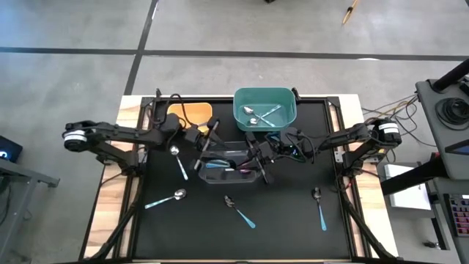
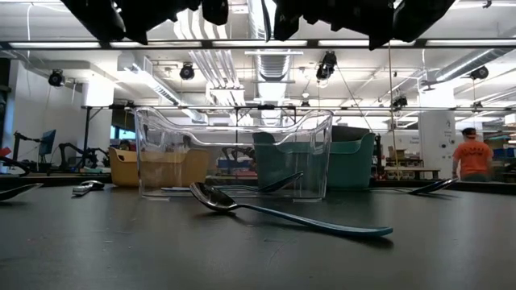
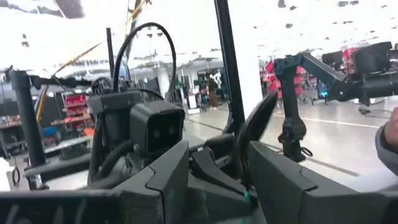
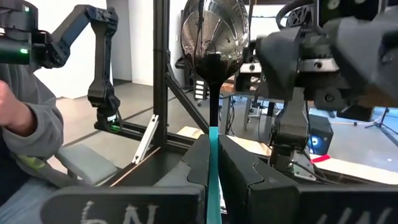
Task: Sort silverware by color (type)
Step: Put the blue spoon into the yellow bin
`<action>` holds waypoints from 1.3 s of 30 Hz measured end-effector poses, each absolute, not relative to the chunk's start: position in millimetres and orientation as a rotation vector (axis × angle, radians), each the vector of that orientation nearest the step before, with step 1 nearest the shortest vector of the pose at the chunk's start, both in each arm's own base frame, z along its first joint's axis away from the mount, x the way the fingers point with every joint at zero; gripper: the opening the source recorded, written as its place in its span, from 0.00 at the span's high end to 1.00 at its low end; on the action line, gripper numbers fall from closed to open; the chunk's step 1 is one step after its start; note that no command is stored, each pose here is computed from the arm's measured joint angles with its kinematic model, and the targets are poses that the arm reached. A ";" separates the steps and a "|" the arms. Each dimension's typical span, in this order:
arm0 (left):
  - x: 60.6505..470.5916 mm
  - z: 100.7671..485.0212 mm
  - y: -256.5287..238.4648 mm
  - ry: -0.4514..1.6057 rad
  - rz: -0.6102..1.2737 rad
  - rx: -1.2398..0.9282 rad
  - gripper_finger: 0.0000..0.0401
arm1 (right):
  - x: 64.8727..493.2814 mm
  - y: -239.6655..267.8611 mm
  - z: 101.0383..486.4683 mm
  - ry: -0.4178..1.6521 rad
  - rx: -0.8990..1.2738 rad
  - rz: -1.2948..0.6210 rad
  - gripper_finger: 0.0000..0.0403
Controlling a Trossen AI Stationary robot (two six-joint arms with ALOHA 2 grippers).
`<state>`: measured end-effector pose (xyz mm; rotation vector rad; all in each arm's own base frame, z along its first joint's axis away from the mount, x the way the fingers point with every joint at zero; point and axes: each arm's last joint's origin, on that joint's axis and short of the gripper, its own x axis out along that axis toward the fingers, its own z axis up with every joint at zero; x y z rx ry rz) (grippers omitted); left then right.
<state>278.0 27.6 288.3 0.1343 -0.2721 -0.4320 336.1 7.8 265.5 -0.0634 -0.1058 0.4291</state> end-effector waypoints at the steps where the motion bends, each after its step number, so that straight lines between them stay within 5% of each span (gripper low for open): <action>1: 279.4 287.3 27.9 -0.279 -0.433 0.132 0.63 | 336.2 7.8 265.3 -0.106 -0.063 0.429 0.97; 23: 317.4 282.1 29.2 -0.310 -0.650 0.107 0.64 | 336.7 1.6 264.8 -0.086 0.005 0.403 0.97; 36: 316.9 283.1 30.0 -0.309 -0.621 0.081 0.97 | 336.8 1.5 264.1 -0.079 0.006 0.399 0.97; 39: 317.2 283.1 30.7 -0.304 -0.604 0.056 0.98 | 336.9 1.3 264.3 -0.080 0.007 0.390 0.97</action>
